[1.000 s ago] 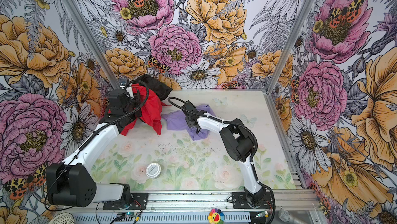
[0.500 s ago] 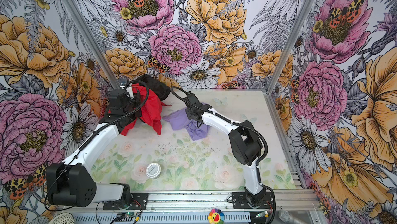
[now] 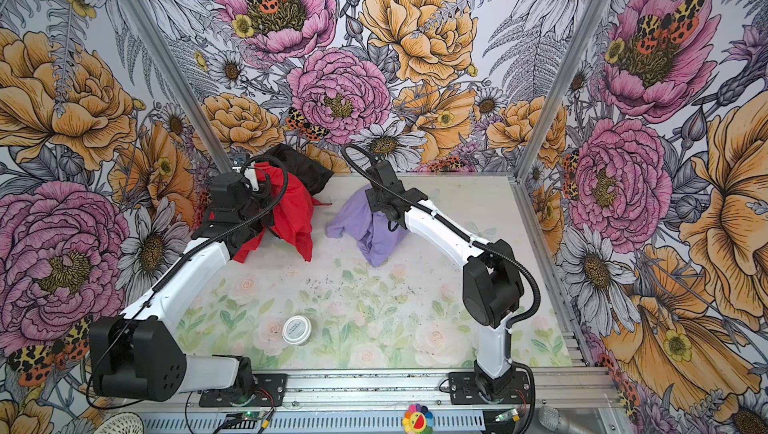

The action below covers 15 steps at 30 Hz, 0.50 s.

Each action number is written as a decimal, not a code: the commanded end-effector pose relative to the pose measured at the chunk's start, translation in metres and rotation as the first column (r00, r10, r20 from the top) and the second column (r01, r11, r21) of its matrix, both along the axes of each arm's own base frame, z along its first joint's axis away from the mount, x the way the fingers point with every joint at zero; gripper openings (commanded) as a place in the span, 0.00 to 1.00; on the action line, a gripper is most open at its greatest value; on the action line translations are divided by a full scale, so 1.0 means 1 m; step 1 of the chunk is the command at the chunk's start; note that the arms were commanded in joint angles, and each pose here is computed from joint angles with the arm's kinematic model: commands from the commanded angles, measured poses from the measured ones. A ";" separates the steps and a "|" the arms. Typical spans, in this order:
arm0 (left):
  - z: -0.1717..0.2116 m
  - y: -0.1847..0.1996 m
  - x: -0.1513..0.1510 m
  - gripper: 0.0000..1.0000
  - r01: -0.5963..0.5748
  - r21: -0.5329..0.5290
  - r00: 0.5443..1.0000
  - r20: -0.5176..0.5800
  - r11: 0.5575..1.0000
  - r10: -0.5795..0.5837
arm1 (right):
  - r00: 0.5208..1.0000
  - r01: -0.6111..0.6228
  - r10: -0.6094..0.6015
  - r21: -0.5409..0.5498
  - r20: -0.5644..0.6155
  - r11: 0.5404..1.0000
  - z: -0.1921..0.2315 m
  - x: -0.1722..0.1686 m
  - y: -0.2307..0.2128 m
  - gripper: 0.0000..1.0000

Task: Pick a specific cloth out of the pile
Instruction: 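Lift the lavender T-shirt with the right gripper and carry it away from the pile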

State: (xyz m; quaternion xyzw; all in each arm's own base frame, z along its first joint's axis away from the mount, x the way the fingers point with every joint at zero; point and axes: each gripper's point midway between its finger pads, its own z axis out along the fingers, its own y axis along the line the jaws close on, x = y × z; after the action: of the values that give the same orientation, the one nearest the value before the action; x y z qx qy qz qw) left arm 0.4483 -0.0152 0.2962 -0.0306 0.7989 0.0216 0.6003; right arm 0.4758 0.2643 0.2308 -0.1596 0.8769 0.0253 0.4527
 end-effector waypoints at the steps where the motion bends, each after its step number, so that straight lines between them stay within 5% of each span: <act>1: 0.022 0.000 0.000 0.00 -0.008 0.012 0.997 0.082 1.000 0.007 | 0.992 -0.004 -0.003 0.057 0.129 0.998 0.067 0.001 -0.008 0.00; 15: 0.022 0.001 0.000 0.00 -0.011 0.014 0.997 0.082 1.000 0.009 | 0.975 0.031 -0.041 0.050 0.220 0.998 0.113 0.005 -0.042 0.00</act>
State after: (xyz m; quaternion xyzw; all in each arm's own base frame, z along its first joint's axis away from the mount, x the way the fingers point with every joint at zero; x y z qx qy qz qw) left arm 0.4483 -0.0150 0.2962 -0.0308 0.7989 0.0217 0.6003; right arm 0.4817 0.2322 0.2922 -0.1462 0.8521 0.0177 0.5022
